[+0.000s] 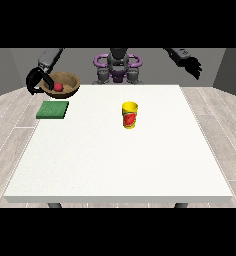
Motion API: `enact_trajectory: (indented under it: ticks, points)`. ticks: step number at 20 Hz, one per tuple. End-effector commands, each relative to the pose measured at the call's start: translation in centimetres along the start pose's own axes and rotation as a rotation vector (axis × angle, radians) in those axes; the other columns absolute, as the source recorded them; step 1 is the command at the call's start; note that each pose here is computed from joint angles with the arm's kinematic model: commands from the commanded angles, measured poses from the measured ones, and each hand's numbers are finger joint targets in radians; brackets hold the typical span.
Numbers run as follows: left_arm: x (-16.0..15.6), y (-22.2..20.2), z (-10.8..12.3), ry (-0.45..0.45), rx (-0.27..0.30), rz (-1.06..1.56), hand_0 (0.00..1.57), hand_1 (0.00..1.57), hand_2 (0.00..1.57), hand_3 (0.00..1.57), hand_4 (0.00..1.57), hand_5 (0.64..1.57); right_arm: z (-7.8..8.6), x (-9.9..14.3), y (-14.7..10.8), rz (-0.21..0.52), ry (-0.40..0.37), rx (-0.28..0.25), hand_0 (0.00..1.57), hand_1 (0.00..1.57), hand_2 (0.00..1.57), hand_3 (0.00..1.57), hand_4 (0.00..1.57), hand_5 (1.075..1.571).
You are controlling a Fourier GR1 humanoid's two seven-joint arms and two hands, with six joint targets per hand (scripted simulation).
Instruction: Pick the cup and pour the ball into the bowl, then pick the bowl and place it on the pad
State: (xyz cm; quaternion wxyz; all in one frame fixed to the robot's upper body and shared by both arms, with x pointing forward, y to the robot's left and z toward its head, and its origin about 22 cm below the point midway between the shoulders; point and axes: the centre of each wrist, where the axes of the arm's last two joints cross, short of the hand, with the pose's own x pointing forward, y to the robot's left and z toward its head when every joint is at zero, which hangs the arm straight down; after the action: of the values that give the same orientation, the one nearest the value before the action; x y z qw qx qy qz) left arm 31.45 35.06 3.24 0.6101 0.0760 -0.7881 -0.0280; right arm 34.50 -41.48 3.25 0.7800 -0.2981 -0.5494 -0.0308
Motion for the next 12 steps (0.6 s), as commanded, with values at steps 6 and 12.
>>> enact_trajectory:
  ticks: [6, 12]
  points:
    - [4.7, 14.3, 0.1, -0.179, 0.145, 0.021, 0.0, 0.0, 0.0, 0.0, 1.27, 1.571, -0.1, 0.8, -1.4, -0.083, -0.124, -0.072, 1.57, 1.57, 1.57, 0.0, 0.8, 1.566]
    - [4.5, 13.0, 0.5, -0.186, 0.074, 0.037, 0.0, 0.0, 0.0, 0.0, 1.19, 1.557, -0.8, -0.5, -5.0, -0.125, -0.089, -0.159, 1.57, 1.57, 1.57, 0.0, 0.69, 1.567]
